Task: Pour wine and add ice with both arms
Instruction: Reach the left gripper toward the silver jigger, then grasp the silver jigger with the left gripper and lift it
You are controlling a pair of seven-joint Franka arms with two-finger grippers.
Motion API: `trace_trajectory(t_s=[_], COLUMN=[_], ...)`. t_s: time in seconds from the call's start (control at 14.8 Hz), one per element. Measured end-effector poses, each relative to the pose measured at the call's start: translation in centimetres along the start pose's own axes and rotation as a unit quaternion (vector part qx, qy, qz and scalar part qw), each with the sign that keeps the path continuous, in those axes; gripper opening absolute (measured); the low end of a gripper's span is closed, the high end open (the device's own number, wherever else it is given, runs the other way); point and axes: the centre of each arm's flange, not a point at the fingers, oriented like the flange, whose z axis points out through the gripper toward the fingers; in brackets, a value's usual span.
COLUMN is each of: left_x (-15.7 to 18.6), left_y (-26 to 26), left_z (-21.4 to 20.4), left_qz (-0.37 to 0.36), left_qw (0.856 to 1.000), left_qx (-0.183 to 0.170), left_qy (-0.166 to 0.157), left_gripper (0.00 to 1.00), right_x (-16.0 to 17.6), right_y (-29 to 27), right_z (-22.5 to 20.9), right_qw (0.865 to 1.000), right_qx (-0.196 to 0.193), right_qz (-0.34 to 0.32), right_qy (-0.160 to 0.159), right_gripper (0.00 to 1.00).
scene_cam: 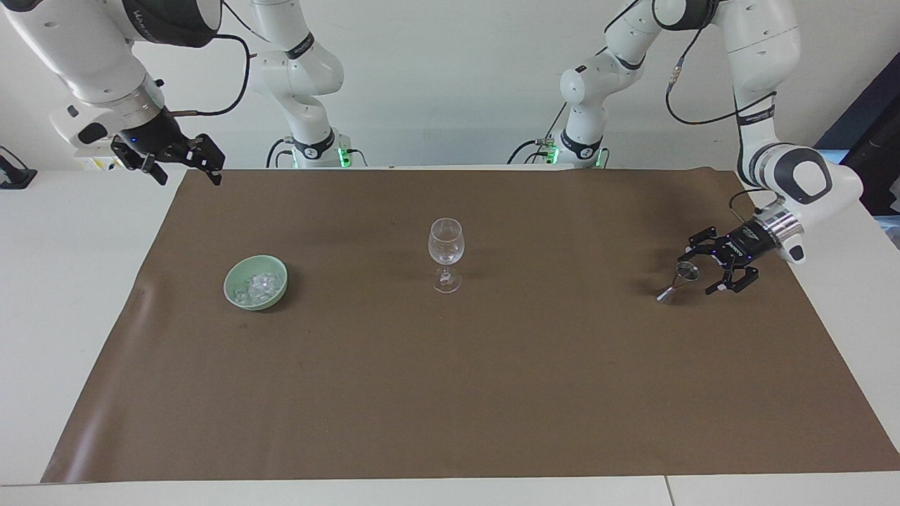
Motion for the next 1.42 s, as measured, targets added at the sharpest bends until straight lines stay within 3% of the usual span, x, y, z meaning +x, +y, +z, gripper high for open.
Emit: trace_trajectory(t_s=[0.41,1.22,1.42], left_x=[3.2,2.0,1.8], left_y=[-0.9,-0.8,-0.7], left_z=[3.1,4.4,4.5], left_qz=[-0.035,-0.037,-0.037], left_qw=[0.999,0.998,0.997], left_qx=[0.018,0.021,0.02], left_qy=[-0.017,-0.056,-0.064], left_gripper=[1.0,1.0,0.96], right_x=[0.0,0.0,0.0], right_y=[0.0,0.0,0.0], right_z=[0.0,0.0,0.0], right_qw=[1.0,1.0,1.0], right_qx=[0.0,0.0,0.0], right_qz=[0.0,0.0,0.0], right_qy=[0.0,0.0,0.0], right_gripper=[1.0,1.0,1.0])
